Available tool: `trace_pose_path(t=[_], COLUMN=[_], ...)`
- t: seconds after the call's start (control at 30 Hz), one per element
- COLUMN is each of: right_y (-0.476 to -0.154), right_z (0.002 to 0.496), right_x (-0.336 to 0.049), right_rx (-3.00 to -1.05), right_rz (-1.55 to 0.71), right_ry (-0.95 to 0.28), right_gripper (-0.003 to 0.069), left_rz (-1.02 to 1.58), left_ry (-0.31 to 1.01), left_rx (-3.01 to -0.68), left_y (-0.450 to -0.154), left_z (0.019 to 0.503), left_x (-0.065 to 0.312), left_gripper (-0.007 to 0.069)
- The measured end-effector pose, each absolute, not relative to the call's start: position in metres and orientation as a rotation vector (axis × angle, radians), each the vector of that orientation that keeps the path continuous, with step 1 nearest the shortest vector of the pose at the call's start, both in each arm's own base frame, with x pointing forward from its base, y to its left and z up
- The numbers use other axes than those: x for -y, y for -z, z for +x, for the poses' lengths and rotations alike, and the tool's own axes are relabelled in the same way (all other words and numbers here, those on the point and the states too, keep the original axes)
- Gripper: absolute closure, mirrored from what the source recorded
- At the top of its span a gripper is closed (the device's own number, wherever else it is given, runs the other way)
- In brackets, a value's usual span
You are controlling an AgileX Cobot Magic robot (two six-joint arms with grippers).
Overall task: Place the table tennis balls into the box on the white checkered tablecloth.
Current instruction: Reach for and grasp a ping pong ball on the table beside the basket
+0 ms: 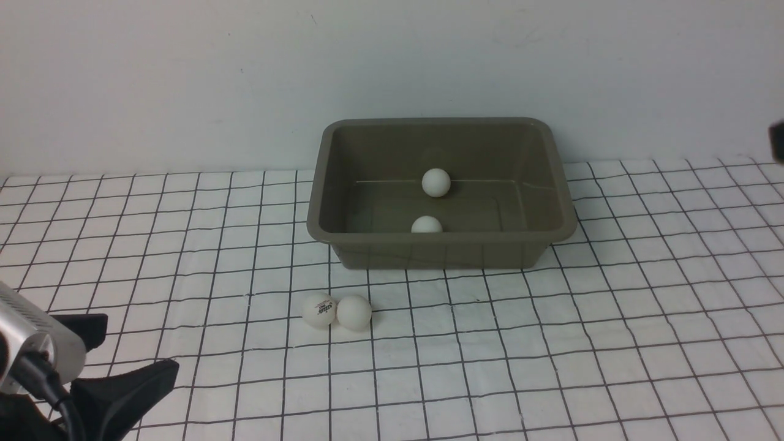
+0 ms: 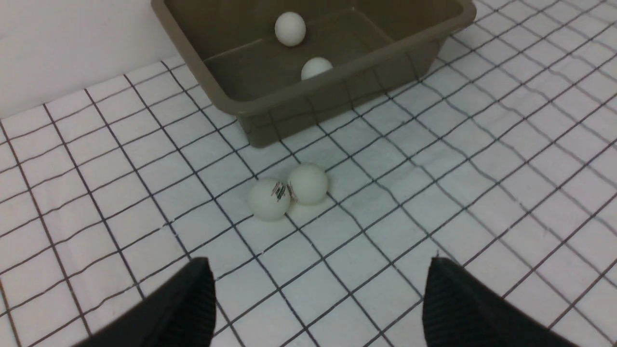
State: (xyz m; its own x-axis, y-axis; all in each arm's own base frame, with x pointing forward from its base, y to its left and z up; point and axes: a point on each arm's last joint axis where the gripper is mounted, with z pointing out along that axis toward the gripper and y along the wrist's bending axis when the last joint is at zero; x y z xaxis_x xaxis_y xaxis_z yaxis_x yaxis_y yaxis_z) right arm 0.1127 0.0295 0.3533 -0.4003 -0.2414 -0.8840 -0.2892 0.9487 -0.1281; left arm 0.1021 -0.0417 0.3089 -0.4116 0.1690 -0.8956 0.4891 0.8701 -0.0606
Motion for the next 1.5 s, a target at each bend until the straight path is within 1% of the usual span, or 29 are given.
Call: trace_pose_path(t=[0.07,0.17,0.27,0.37,0.47,0.6,0.7,0.83,1.0,1.13,1.33,1.5], right_y=[-0.348,-0.347,-0.347,-0.347,-0.347,-0.348,-0.348,-0.348,-0.349,-0.349,-0.349,-0.349], right_z=[0.107,0.104,0.104,0.104,0.104,0.104,0.104,0.104,0.105,0.105,0.105,0.105], right_x=[-0.028,-0.027,-0.027,-0.027,-0.027,-0.027,-0.027,-0.027,-0.027,-0.027,-0.027,-0.027], right_rx=[-2.0,-2.002,-2.003,-1.998,-1.996,-1.99,-1.989,-1.986,-1.974,-1.971,-1.972,-1.976], right_rz=[-0.375,-0.374,-0.373,-0.377,-0.377,-0.379,-0.379,-0.379,-0.377,-0.377,-0.375,-0.358], right_ry=[-0.061,-0.061,-0.061,-0.059,-0.059,-0.058,-0.058,-0.059,-0.061,-0.061,-0.063,-0.073], right_gripper=[0.0124,0.0124,0.0124,0.0124,0.0124,0.0124,0.0124,0.0124,0.0124,0.0124,0.0124,0.0124], left_rz=[0.457,0.467,0.476,0.494,0.53,0.557,0.575,0.615,0.758,0.883,1.052,1.123], left_ry=[0.415,0.427,0.439,0.449,0.455,0.504,0.565,0.565,0.494,0.42,0.248,0.197], left_rx=[-1.972,-1.974,-2.012,-2.085,-2.175,-2.26,-2.257,-2.221,-2.181,-2.152,-2.163,-2.156], left_y=[-0.311,-0.31,-0.306,-0.295,-0.28,-0.262,-0.254,-0.252,-0.244,-0.237,-0.206,-0.191], left_z=[0.103,0.105,0.112,0.128,0.149,0.186,0.215,0.245,0.277,0.294,0.312,0.317], left_x=[0.043,0.044,0.044,0.044,0.043,0.045,0.048,0.049,0.049,0.058,0.077,0.084], left_gripper=[0.0104,0.0104,0.0104,0.0104,0.0104,0.0104,0.0104,0.0104,0.0104,0.0104,0.0104,0.0104])
